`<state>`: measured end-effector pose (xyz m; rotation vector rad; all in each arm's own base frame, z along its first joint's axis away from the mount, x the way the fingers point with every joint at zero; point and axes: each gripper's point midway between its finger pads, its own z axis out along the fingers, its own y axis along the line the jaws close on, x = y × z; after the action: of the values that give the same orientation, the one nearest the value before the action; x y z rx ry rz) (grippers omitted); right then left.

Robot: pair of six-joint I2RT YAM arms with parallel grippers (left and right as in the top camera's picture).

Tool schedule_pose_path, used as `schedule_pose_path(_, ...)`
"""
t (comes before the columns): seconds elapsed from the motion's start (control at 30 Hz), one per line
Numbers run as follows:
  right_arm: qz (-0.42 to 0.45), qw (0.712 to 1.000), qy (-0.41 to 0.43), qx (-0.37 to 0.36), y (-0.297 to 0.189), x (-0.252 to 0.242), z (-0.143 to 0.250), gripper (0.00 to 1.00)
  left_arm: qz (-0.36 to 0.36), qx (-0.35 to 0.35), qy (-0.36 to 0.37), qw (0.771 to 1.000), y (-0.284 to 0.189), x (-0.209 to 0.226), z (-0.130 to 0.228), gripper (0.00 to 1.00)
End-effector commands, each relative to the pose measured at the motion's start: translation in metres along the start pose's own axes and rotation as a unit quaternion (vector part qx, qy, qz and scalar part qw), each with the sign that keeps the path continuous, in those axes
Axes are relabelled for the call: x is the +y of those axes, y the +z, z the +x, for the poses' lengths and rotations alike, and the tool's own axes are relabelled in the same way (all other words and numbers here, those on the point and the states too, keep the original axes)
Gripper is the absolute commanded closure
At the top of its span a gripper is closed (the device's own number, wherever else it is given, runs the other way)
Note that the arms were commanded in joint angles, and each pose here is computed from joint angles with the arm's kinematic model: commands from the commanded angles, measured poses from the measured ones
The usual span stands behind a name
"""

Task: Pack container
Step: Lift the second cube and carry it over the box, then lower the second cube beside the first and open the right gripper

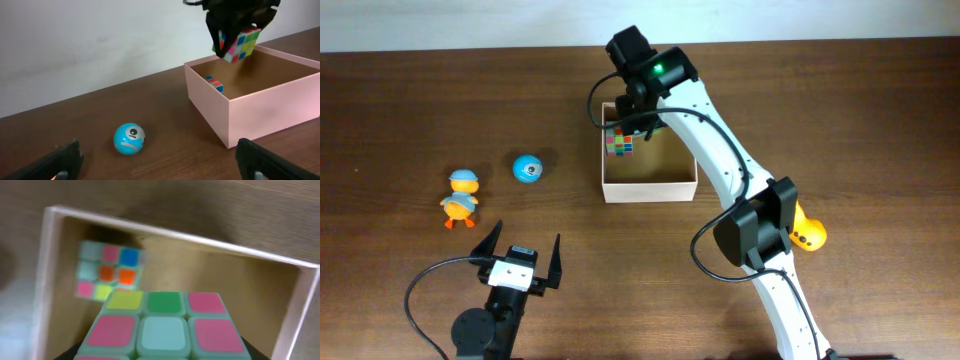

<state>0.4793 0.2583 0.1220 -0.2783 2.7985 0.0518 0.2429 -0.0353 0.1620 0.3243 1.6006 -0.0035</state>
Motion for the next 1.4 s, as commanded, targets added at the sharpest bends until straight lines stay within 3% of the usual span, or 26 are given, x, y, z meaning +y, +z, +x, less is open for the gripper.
schedule_pose_path(0.0, 0.051, 0.997, 0.056, -0.008, 0.014, -0.02, 0.0, 0.44, -0.005, 0.0, 0.006, 1.0, 0.0, 0.002, 0.001, 0.01)
schedule_pose_path(0.17, 0.049, 0.997, 0.059, -0.002, 0.035, -0.018, 0.006, 0.44, -0.005, 0.0, 0.006, 1.0, 0.0, 0.002, 0.001, 0.01)
schedule_pose_path(0.73, 0.046, 0.995, 0.085, -0.022, 0.043, -0.025, -0.005, 0.43, -0.005, 0.0, 0.006, 1.0, 0.0, 0.002, 0.001, 0.01)
schedule_pose_path(0.87, 0.045, 0.995, 0.085, -0.024, 0.043, -0.024, -0.006, 0.28, -0.005, 0.0, 0.006, 1.0, 0.0, 0.002, 0.001, 0.01)
schedule_pose_path(1.03, 0.045, 0.995, 0.085, -0.024, 0.043, -0.024, -0.006, 0.25, -0.005, 0.0, 0.006, 1.0, 0.0, 0.002, 0.001, 0.01)
schedule_pose_path(1.3, 0.046, 0.996, 0.077, -0.019, 0.037, -0.025, -0.004, 0.27, -0.005, 0.0, 0.006, 1.0, 0.0, 0.002, 0.001, 0.01)
schedule_pose_path(1.37, 0.048, 0.996, 0.077, -0.02, 0.03, -0.027, -0.004, 0.37, -0.005, 0.0, 0.006, 1.0, 0.0, 0.002, 0.001, 0.01)
